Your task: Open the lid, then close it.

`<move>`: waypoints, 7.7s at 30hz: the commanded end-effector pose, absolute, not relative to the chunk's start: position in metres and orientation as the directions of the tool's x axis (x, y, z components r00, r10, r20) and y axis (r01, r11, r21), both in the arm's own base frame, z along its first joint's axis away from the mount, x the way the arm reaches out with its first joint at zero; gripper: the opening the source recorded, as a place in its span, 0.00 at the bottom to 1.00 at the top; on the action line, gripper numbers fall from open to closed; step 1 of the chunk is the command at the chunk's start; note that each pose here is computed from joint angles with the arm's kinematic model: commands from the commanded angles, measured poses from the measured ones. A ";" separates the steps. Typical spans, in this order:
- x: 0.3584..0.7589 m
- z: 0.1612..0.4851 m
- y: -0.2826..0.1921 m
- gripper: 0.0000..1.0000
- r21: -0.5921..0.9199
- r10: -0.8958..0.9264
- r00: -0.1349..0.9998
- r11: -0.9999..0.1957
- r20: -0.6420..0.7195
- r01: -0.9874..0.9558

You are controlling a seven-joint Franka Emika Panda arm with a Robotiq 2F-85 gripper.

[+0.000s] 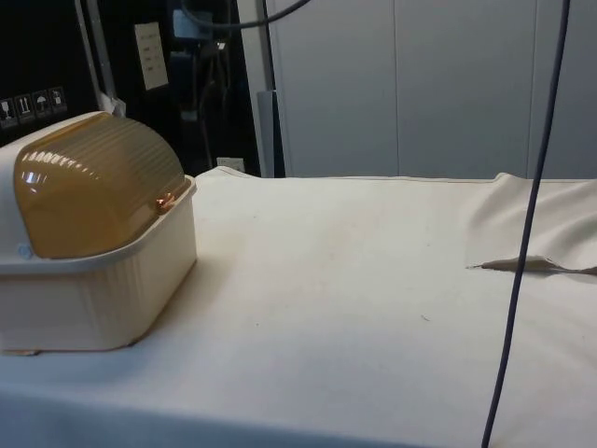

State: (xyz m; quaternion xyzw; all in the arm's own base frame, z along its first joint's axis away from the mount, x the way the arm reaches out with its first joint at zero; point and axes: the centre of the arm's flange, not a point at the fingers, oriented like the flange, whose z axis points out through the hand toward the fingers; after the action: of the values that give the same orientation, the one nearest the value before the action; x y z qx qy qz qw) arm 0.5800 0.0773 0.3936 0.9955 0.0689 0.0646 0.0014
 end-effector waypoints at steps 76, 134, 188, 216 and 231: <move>0.597 0.292 0.102 0.00 0.024 0.164 0.918 -0.986 0.361 0.167; 0.617 0.338 0.099 0.00 0.019 0.131 0.897 -0.991 0.423 0.136; 0.663 0.379 0.101 0.00 -0.005 0.060 0.857 -0.997 0.513 0.073; 0.657 0.444 0.093 0.00 -0.019 0.048 0.830 -0.997 0.555 0.070; 0.651 0.472 0.092 0.00 -0.022 0.045 0.820 -0.997 0.571 0.071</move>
State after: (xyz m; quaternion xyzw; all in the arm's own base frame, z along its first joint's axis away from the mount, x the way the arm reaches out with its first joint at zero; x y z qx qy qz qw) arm 0.6528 0.0928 0.4696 0.9533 0.0308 0.2997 -0.0222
